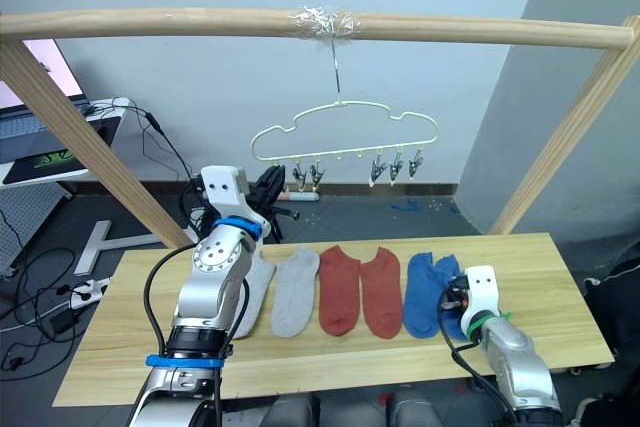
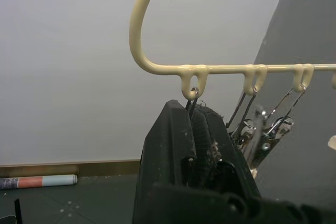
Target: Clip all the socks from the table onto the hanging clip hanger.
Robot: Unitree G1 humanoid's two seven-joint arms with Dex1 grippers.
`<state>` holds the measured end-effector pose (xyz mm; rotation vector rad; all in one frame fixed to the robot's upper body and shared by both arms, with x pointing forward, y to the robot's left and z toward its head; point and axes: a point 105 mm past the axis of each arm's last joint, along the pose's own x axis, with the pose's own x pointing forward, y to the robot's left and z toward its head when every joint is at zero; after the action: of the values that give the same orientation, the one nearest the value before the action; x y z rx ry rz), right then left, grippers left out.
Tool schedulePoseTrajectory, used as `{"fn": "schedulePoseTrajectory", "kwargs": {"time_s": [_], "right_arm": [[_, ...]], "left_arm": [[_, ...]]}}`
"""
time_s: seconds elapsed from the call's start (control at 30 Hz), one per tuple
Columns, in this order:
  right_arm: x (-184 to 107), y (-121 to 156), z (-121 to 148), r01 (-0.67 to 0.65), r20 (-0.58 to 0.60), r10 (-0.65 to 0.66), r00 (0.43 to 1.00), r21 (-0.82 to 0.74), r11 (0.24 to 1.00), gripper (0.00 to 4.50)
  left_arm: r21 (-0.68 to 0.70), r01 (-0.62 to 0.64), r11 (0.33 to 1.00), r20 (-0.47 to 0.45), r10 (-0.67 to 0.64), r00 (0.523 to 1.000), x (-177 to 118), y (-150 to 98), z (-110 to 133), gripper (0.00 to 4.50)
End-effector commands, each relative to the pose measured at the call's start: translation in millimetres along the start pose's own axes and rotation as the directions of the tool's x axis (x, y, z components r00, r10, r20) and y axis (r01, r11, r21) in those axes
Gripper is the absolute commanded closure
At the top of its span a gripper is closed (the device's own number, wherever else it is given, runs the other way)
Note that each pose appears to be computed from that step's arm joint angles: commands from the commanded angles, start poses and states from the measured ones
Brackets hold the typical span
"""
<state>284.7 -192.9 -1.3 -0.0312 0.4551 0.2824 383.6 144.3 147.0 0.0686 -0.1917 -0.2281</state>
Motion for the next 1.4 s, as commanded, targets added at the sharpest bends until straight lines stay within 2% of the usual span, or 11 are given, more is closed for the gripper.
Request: {"fn": "schedulePoseTrajectory", "kwargs": {"time_s": [0.03, 0.23, 0.33, 0.57, 0.77, 1.0, 1.13, 1.23, 1.3, 1.4], "right_arm": [[-14.3, 9.1, 27.4, -0.041, 0.073, 0.048, 0.996, -0.09, 0.995, 4.49], [-32.3, 42.2, 65.1, -0.184, 0.135, 0.213, 0.968, -0.197, 0.963, 4.49], [-27.5, 45.1, 71.9, -0.185, 0.121, 0.212, 0.97, -0.198, 0.962, 4.49], [-22.6, 36.6, 70.0, -0.15, 0.095, 0.165, 0.982, -0.153, 0.977, 4.49], [-23.7, 40.1, 65.7, -0.178, 0.069, 0.188, 0.98, -0.132, 0.975, 4.49], [-23.3, 28.4, 55.5, -0.128, 0.026, 0.134, 0.991, -0.167, 0.978, 4.49], [-23.3, 33.5, 65.1, -0.144, 0.06, 0.16, 0.985, -0.22, 0.965, 4.49], [-17.7, 60.4, 79.1, -0.235, 0.077, 0.278, 0.958, -0.347, 0.908, 4.49], [-4.8, 76.5, 84.8, -0.27, 0.088, 0.321, 0.943, -0.361, 0.893, 4.49], [10.2, 94.3, 89.9, -0.304, 0.099, 0.363, 0.927, -0.37, 0.878, 4.49]], "left_arm": [[0.008, -0.002, 1.0, 0.055, 0.001, 0.998, -0.1, 5.1, 16.3, 4.5], [0.004, 0.033, 0.999, 0.048, -0.033, 0.998, -0.2, 14.2, 20.6, 4.5], [0.009, 0.042, 0.999, 0.044, -0.042, 0.998, 1.5, 16.2, 21.5, 4.5], [0.005, 0.046, 0.999, 0.046, -0.046, 0.998, 2.1, 14.7, 22.5, 4.5], [0.0, 0.043, 0.999, 0.045, -0.043, 0.998, 0.7, 13.3, 21.1, 4.5], [-0.003, 0.044, 0.999, 0.044, -0.044, 0.998, 2.5, 12.3, 20.1, 4.5], [-0.007, 0.049, 0.999, 0.043, -0.049, 0.998, 2.0, 12.0, 20.1, 4.5], [-0.101, 0.086, 0.991, 0.035, -0.083, 0.996, 1.9, 7.9, 22.2, 4.5], [-0.266, 0.138, 0.954, 0.003, -0.143, 0.99, 0.4, 0.4, 21.1, 4.5], [-0.411, 0.162, 0.897, -0.026, -0.189, 0.982, -3.6, -0.5, 22.0, 4.5]]}}
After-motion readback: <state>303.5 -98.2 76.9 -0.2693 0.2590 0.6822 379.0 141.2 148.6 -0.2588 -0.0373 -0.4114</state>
